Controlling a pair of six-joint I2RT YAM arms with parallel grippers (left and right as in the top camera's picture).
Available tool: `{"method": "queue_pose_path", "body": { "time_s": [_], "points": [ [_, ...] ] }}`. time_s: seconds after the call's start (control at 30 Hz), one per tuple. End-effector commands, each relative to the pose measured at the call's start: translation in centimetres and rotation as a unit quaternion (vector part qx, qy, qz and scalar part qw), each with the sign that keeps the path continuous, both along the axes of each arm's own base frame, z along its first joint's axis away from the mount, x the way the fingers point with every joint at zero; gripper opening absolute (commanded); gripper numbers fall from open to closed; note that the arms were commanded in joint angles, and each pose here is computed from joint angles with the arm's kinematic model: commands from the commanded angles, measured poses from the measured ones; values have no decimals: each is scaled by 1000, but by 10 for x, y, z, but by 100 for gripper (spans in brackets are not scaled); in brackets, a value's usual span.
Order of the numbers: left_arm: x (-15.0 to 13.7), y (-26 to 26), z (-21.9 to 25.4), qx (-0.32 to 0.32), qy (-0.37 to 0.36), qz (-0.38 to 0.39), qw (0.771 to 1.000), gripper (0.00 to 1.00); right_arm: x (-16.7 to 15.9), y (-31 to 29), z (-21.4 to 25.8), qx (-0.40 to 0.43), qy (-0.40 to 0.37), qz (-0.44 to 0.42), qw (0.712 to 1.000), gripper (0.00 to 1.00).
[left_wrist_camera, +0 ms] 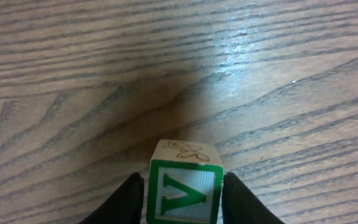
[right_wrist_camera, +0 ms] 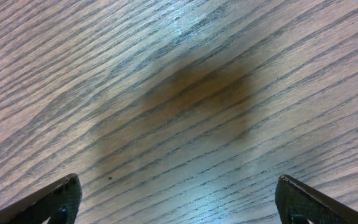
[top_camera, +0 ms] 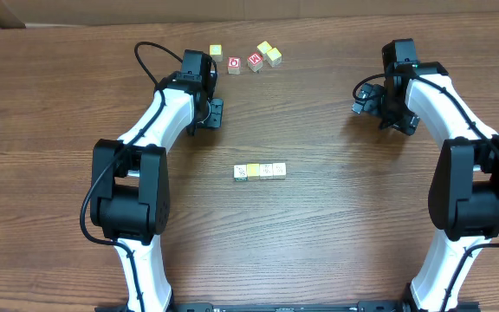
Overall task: Flip 5 blocks
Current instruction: 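Lift the green V block with the left gripper, then carry the V block to the left end of the row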
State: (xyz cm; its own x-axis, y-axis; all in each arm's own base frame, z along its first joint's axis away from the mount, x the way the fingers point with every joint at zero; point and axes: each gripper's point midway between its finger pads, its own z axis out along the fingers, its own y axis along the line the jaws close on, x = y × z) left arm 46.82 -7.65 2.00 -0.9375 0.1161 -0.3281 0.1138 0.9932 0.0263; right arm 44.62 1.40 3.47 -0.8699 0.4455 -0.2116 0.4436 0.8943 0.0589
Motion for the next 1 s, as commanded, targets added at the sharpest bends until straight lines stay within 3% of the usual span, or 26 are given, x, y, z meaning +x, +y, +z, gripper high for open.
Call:
{"method": "queue_pose_path", "body": {
  "time_s": [0.0, 0.3, 0.47, 0.67, 0.8, 0.97],
  "points": [
    [0, -1, -5, -9, 1, 6, 1000, 32, 7, 0, 6, 3, -11, 3, 1000, 100],
    [6, -4, 3, -14, -6, 4, 1000, 24, 7, 0, 6, 3, -11, 3, 1000, 100],
    [1, -3, 31, -21, 0, 26, 999, 21, 7, 0, 6, 3, -11, 3, 1000, 100],
    [-38, 0, 115, -64, -13, 111, 992, 20, 7, 0, 6, 3, -11, 3, 1000, 100],
    [-73, -12, 153, -99, -2, 105, 990, 18, 7, 0, 6, 3, -11, 3, 1000, 100],
    [-118, -19, 181, -96, 15, 105, 990, 18, 7, 0, 6, 3, -11, 3, 1000, 100]
  ]
}}
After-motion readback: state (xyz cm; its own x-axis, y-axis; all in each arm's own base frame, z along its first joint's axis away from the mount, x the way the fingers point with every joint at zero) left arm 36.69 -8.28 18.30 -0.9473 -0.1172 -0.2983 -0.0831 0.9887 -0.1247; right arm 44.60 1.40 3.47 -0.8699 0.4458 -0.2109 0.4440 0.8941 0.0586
